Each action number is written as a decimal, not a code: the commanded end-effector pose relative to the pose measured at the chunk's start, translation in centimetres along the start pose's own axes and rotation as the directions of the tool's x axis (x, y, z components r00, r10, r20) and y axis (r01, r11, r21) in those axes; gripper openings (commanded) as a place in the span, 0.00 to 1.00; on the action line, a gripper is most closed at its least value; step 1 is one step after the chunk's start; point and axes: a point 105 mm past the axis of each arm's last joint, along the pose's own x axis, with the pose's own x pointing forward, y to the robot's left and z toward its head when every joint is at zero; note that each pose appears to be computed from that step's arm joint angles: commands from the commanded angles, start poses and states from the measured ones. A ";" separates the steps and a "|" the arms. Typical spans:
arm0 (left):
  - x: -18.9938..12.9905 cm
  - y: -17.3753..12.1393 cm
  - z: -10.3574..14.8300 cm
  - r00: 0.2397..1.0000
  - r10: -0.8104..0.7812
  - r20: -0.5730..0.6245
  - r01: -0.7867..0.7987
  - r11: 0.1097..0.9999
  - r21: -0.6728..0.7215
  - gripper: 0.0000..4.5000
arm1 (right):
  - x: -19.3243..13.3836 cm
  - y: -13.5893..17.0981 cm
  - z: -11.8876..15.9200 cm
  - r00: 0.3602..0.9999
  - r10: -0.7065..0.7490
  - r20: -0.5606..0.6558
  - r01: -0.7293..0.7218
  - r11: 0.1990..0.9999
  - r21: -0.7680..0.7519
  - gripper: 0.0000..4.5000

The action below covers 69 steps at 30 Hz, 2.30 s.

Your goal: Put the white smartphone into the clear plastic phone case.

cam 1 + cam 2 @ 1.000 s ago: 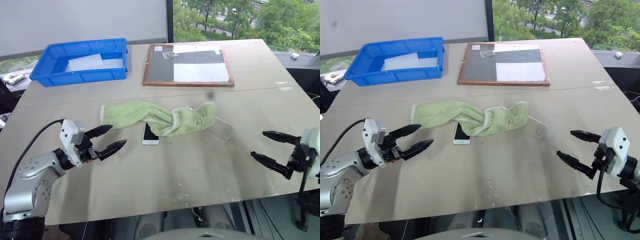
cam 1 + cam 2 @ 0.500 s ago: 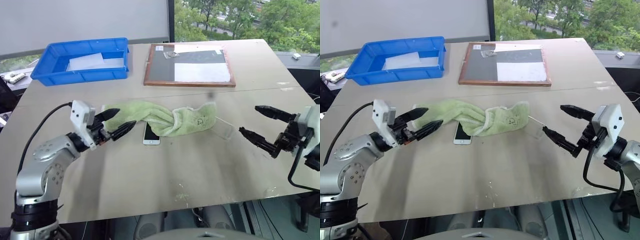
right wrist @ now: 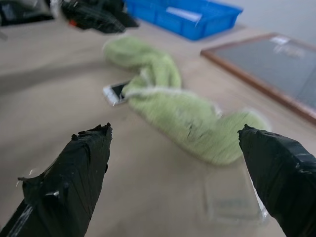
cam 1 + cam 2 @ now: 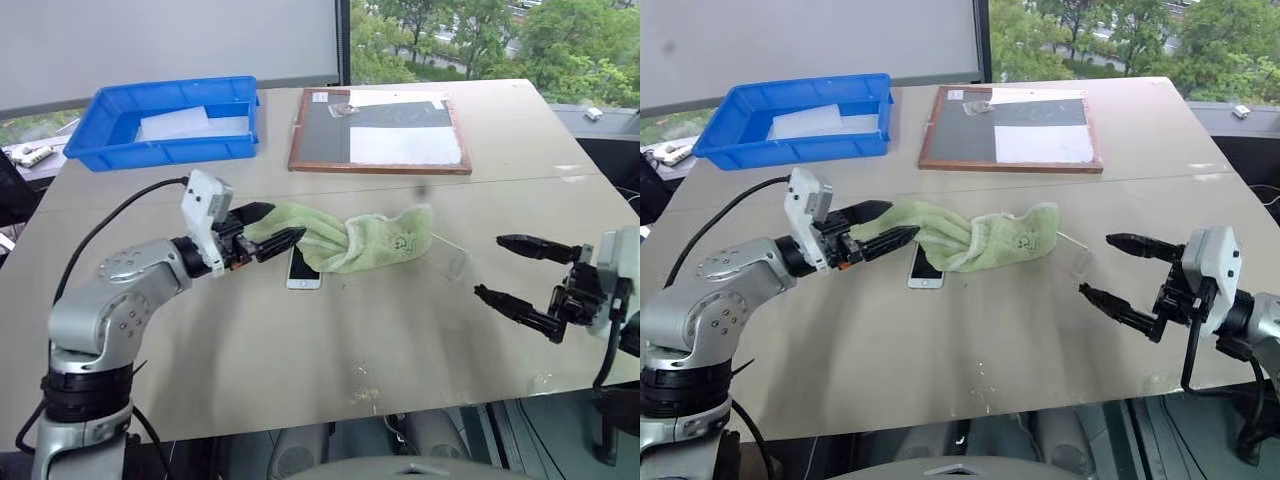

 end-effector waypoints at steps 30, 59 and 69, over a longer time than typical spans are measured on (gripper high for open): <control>8.3 -0.7 -1.0 0.992 -0.124 0.021 0.118 0.975 0.186 0.01 | -0.2 0.6 0.5 0.996 -0.076 0.050 0.080 0.993 -0.087 1.00; -12.0 15.4 -3.2 0.736 0.668 -0.107 -0.653 0.743 0.144 0.01 | 2.9 0.7 1.7 0.993 0.023 0.117 -0.015 0.998 -0.067 1.00; -12.7 14.8 0.1 0.771 0.636 0.043 -0.637 0.770 0.043 0.67 | 2.9 1.1 1.9 0.994 0.025 0.109 -0.018 0.998 -0.064 1.00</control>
